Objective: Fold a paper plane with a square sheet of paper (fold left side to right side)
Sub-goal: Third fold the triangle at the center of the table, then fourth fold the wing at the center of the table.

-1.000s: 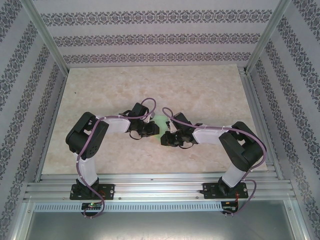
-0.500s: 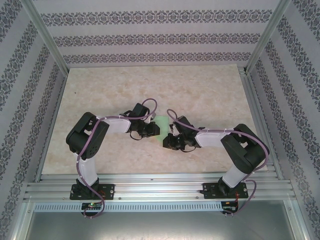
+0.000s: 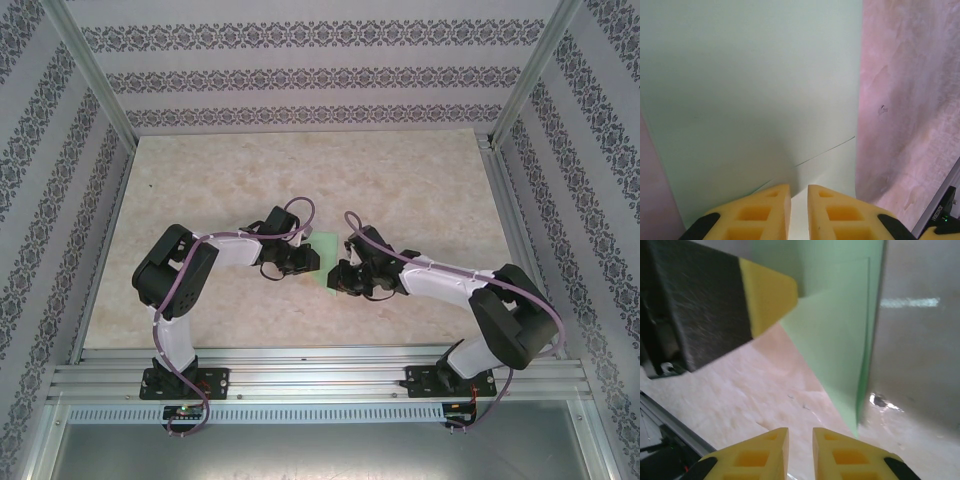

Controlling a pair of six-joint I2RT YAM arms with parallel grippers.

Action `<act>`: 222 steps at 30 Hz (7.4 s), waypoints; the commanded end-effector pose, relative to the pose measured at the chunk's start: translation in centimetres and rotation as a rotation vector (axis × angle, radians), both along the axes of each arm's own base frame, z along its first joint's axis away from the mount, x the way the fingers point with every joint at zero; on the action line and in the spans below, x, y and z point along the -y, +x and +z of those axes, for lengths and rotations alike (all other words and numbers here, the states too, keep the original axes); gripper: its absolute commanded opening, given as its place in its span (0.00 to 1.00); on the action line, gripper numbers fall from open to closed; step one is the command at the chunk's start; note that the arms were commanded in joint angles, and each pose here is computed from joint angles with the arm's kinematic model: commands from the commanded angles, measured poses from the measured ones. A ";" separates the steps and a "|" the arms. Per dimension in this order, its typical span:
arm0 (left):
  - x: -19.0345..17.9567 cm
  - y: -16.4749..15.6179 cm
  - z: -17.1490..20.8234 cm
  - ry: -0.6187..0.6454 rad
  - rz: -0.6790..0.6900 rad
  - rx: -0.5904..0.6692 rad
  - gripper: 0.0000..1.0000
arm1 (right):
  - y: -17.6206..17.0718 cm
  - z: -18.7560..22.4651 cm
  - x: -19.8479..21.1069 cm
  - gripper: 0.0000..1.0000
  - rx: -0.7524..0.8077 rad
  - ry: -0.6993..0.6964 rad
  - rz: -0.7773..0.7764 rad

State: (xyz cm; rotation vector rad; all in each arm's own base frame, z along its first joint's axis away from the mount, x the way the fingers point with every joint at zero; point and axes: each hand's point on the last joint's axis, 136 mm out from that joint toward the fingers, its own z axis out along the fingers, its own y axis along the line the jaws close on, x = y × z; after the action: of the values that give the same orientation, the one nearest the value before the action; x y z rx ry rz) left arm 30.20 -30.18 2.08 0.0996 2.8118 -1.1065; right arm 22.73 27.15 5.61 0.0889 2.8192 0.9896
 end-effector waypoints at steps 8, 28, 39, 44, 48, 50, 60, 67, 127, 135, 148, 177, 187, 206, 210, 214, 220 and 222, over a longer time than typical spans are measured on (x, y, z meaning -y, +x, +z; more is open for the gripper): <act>-1.9 -1.1 -2.2 0.110 0.025 -0.030 0.19 | 3.5 -1.6 -2.4 0.08 -0.052 -0.044 -0.268; -1.8 -0.8 -2.6 0.111 0.032 -0.023 0.19 | -2.3 -6.8 2.2 0.02 -0.248 -0.286 -0.276; -2.0 -0.8 -2.4 0.120 0.033 -0.019 0.19 | -5.8 -6.9 6.6 0.02 -0.269 -0.337 -0.273; -2.0 -0.7 -2.3 0.117 0.035 -0.014 0.19 | -2.5 -2.5 5.2 0.04 -0.119 -0.247 -0.231; -1.9 -0.7 -2.2 0.116 0.036 -0.012 0.19 | -0.4 -0.5 3.0 0.06 -0.042 -0.156 -0.192; -1.9 -0.7 -2.2 0.115 0.035 -0.012 0.19 | 0.3 -0.9 1.7 0.06 -0.047 -0.131 -0.165; -1.8 -0.7 -1.8 0.109 0.034 -0.009 0.19 | 0.6 -4.4 0.1 0.05 -0.120 -0.174 -0.131; -1.1 0.2 1.4 0.053 0.031 0.053 0.24 | -2.5 -7.4 2.6 0.05 -0.214 -0.291 -0.123; -7.1 3.6 -1.9 0.283 0.196 0.176 0.24 | -3.9 -8.9 5.2 0.04 -0.237 -0.446 -0.102; -10.0 4.9 -2.4 0.311 0.250 0.172 0.25 | -3.5 -8.6 4.9 0.04 -0.218 -0.432 -0.096; -8.9 3.1 4.5 0.055 0.257 0.213 0.45 | 2.6 0.6 2.6 0.30 0.149 -0.244 0.022; -3.1 2.6 2.8 -0.129 0.205 0.060 0.54 | 8.0 -3.4 3.0 0.32 0.153 -0.282 0.082; -2.2 2.5 3.2 -0.135 0.182 0.063 0.46 | 8.0 -3.6 3.1 0.30 0.144 -0.281 0.079; -2.4 2.4 1.8 -0.069 0.186 0.029 0.49 | 8.0 -3.8 3.1 0.29 0.135 -0.278 0.072; -1.9 2.2 1.7 -0.078 0.170 0.023 0.47 | 7.9 -3.9 3.1 0.29 0.133 -0.276 0.073; -1.3 2.3 2.0 -0.105 0.162 0.024 0.38 | 8.0 -3.6 3.0 0.29 0.140 -0.269 0.074; -1.2 2.3 2.9 -0.113 0.160 0.040 0.21 | 8.4 -1.4 3.7 0.31 0.226 -0.289 0.070; -1.1 2.2 3.3 -0.116 0.158 0.043 0.18 | 8.3 -0.3 4.0 0.35 0.276 -0.311 0.072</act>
State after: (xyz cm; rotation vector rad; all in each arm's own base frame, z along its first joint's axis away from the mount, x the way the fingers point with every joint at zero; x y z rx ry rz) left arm 32.05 -28.04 3.41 -0.1577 2.7069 -1.1700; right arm 30.23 23.92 2.85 -0.1336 2.7878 0.5721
